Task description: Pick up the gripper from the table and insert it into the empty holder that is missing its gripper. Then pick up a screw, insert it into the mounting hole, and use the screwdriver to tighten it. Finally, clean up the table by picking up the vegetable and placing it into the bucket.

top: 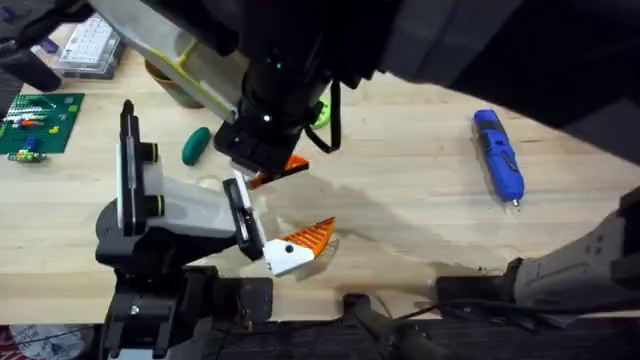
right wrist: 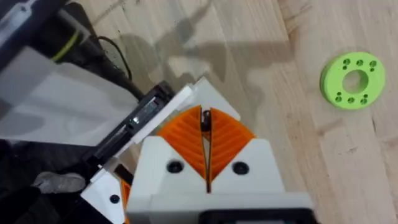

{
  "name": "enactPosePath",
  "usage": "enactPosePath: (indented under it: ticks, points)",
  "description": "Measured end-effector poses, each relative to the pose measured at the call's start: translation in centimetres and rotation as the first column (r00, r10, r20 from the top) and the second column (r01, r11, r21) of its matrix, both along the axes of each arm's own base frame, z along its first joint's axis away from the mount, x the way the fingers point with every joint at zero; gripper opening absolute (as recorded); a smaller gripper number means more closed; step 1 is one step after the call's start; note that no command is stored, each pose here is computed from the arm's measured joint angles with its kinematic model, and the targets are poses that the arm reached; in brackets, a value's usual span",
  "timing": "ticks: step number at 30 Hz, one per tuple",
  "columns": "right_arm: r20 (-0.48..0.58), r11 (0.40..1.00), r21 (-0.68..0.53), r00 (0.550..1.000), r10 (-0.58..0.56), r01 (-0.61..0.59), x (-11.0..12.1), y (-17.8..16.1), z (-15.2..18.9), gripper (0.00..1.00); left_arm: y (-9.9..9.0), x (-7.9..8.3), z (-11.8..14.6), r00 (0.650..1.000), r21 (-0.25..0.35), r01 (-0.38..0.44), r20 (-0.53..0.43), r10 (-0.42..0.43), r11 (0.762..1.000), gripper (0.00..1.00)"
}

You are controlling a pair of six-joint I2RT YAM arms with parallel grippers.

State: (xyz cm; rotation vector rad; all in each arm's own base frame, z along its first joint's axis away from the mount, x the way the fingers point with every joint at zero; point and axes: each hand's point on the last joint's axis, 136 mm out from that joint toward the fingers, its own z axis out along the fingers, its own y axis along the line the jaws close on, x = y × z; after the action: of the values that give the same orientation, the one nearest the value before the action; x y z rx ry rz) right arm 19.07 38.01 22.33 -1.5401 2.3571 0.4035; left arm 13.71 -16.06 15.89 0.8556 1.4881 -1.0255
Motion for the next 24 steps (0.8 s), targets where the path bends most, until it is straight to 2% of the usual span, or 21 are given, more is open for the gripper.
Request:
enactPosePath:
  ticks: [24]
  points:
    - [-0.003, 1.000, 0.002, 1.000, 0.002, -0.002, -0.07, 0.03, 0.01, 0.009, 0.00, 0.00, 0.00, 1.000, 0.000, 0.000, 0.000, 0.000, 1.000, 0.985]
